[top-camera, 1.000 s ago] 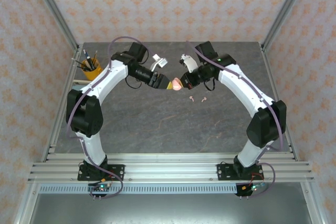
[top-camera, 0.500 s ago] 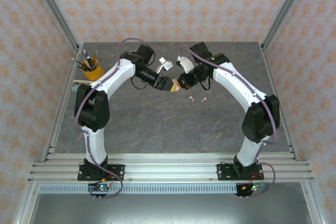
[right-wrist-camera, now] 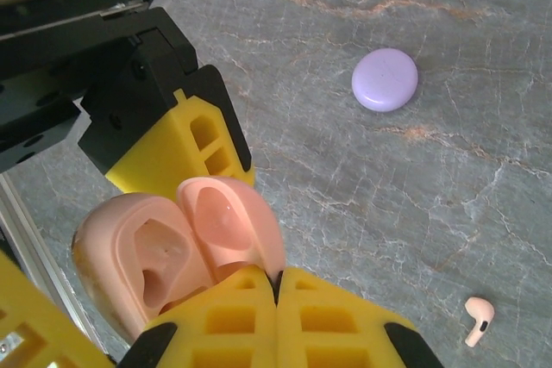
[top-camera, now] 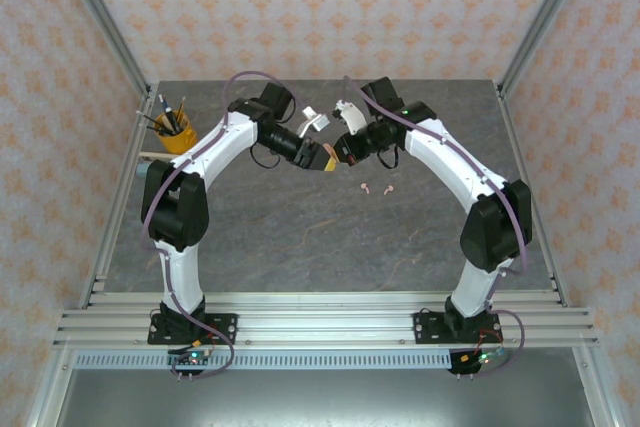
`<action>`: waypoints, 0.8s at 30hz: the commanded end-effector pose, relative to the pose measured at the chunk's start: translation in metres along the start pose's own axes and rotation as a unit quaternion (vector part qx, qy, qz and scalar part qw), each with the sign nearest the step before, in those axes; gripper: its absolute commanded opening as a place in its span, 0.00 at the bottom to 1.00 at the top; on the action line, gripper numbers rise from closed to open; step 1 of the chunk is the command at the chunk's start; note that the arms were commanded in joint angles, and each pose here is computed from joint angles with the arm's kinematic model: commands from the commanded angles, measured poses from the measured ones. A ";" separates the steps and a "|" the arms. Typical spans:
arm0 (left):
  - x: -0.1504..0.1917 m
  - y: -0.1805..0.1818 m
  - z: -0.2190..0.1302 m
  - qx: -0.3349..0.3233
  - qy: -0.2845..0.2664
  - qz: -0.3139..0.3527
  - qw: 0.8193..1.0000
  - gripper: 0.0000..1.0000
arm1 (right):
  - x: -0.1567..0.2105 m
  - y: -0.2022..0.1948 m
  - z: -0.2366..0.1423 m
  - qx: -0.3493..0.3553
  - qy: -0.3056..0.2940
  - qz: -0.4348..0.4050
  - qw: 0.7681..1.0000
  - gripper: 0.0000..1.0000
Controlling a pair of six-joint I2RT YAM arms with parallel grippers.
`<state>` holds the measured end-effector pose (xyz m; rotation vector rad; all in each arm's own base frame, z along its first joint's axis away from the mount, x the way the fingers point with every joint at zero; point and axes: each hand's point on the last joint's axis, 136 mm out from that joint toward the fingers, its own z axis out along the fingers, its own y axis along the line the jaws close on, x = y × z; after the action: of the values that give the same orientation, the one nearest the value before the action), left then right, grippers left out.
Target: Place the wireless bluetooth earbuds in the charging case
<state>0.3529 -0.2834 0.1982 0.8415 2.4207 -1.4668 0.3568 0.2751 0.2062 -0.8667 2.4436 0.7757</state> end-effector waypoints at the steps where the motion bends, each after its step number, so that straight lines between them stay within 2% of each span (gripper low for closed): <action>1: -0.009 -0.005 0.000 -0.003 -0.010 0.015 1.000 0.47 | -0.001 0.002 0.008 -0.012 -0.001 0.003 1.000 0.00; 5: -0.010 -0.005 0.000 -0.002 -0.011 0.015 1.000 0.39 | 0.000 0.002 0.009 -0.013 0.000 0.004 1.000 0.00; 14: -0.010 -0.004 -0.001 -0.004 -0.012 0.013 1.000 0.12 | -0.002 -0.004 0.006 0.007 -0.004 0.008 1.000 0.00; 15: -0.009 -0.004 -0.001 -0.006 -0.011 0.013 1.000 0.08 | -0.004 -0.008 0.005 0.019 -0.007 0.013 1.000 0.06; 16: -0.009 -0.004 -0.001 -0.007 -0.011 0.012 1.000 0.05 | -0.006 -0.011 0.003 0.029 -0.014 0.019 0.999 0.19; 18: -0.008 -0.001 -0.002 -0.016 -0.013 0.012 1.000 0.01 | -0.010 -0.018 -0.005 0.040 -0.028 0.037 0.998 0.31; 22: -0.015 0.011 -0.012 -0.051 -0.039 0.008 0.998 0.00 | -0.011 -0.024 -0.031 0.040 -0.066 0.076 0.994 0.39; 24: -0.022 0.006 -0.025 -0.080 -0.063 0.021 0.995 0.00 | -0.007 -0.033 -0.045 0.051 -0.085 0.106 0.989 0.41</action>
<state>0.3647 -0.2802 0.1898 0.7846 2.4385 -1.3835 0.3697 0.2494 0.1968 -0.6461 2.5000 0.7528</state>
